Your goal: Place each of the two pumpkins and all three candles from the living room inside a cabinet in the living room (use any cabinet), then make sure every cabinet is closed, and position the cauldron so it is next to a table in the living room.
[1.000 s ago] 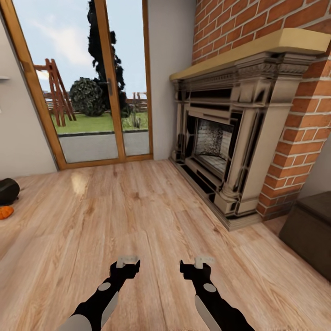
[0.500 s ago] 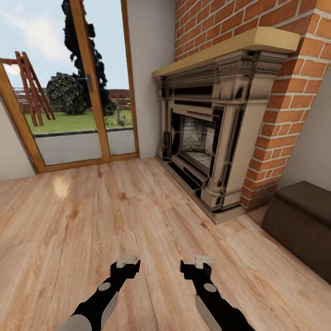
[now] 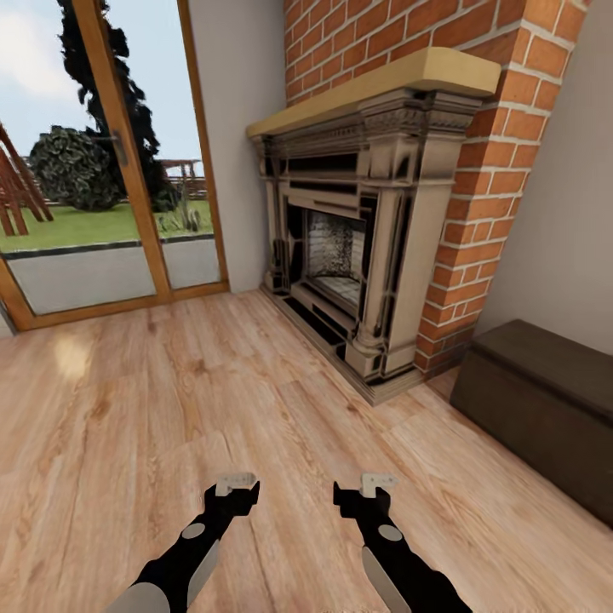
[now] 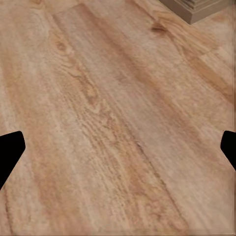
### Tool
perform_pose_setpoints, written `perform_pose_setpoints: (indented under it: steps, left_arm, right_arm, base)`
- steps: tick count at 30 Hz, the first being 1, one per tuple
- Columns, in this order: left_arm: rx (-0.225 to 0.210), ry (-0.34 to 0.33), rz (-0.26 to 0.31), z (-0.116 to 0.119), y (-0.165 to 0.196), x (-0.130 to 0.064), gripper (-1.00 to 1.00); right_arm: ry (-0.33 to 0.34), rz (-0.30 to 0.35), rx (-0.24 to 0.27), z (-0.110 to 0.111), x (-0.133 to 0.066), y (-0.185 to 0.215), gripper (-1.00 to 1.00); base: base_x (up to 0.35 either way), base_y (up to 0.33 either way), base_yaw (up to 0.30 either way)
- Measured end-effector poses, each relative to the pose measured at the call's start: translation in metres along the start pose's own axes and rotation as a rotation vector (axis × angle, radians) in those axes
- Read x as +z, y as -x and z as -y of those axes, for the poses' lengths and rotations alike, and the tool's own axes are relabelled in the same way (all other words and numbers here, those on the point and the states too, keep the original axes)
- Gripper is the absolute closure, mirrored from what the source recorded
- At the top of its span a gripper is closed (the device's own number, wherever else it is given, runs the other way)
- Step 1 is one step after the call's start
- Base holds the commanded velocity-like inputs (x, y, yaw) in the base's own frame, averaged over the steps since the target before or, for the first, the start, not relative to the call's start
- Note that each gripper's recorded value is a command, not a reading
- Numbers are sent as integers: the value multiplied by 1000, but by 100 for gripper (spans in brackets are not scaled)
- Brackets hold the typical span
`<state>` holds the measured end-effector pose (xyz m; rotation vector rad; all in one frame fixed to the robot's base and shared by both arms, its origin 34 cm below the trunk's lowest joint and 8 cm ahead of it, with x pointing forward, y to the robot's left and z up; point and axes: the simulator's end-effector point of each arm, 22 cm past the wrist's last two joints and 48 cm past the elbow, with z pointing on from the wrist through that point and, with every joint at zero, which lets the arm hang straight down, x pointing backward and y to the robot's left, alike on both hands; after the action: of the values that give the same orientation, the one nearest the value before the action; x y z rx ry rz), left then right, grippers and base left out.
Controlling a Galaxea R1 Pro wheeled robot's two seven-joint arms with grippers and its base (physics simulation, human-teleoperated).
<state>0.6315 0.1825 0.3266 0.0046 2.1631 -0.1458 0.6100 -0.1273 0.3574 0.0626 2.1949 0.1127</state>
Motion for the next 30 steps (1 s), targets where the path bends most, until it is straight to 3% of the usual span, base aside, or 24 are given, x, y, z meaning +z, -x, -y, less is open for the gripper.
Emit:
perform_pose_setpoints:
  steps: [30]
  left_arm:
    - [-2,-1,-27,0,-15,4,-100]
  right_arm:
    - [7,-33,8,1,5,-16,-100]
  base:
    - [0,0,-235]
